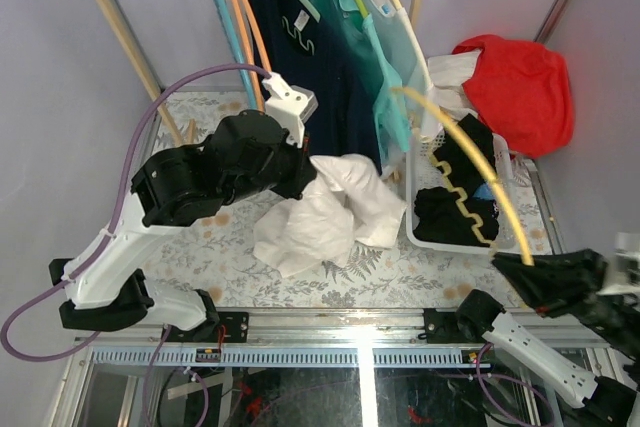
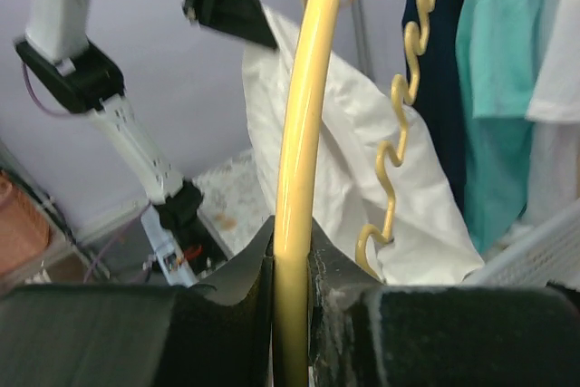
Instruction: Place the t-shirt on the hanger
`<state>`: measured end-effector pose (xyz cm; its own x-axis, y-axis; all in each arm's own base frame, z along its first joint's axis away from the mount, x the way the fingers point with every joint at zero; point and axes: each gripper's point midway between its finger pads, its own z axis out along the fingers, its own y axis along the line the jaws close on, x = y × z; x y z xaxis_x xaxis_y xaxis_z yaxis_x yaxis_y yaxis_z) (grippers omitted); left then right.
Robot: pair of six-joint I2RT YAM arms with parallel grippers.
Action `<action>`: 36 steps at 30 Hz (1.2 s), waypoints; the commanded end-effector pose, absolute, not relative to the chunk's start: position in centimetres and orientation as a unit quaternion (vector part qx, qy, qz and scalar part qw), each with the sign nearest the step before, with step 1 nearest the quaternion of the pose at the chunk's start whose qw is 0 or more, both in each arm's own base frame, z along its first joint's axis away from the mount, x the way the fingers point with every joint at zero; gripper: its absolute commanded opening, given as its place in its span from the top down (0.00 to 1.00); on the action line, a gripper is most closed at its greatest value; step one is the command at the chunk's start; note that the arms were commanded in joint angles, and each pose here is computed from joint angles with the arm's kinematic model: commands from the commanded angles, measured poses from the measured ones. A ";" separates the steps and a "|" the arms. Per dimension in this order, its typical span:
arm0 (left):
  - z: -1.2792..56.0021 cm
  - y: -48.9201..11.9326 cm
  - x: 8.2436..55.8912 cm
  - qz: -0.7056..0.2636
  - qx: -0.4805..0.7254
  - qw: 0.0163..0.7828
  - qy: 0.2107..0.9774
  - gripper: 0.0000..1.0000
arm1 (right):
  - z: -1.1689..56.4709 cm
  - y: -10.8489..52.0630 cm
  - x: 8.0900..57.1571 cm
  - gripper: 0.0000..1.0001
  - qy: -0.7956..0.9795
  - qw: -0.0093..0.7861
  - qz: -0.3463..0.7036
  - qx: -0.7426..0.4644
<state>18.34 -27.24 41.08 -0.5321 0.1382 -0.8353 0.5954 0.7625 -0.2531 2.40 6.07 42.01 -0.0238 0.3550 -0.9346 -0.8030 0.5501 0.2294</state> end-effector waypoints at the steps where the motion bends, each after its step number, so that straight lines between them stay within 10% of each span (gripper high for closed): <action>1: 39.8 -23.0 19.7 -0.181 0.164 0.461 0.853 1.00 | 39.2 10.6 3.3 1.00 0.600 0.605 0.467 -0.236; 23: 35.4 -18.9 21.3 -0.094 0.118 0.457 0.877 1.00 | 36.4 13.0 -4.3 1.00 0.603 0.418 0.590 -0.337; 36: 36.9 -20.0 22.1 -0.112 0.121 0.465 0.870 1.00 | 32.9 15.2 0.3 1.00 0.660 0.429 0.542 -0.295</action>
<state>21.28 -19.35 34.93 -0.5842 0.1565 -0.7964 0.3134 0.9486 -0.0435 -1.95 14.10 32.46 -0.4654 0.0366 -0.8843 -0.8668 0.1831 0.4638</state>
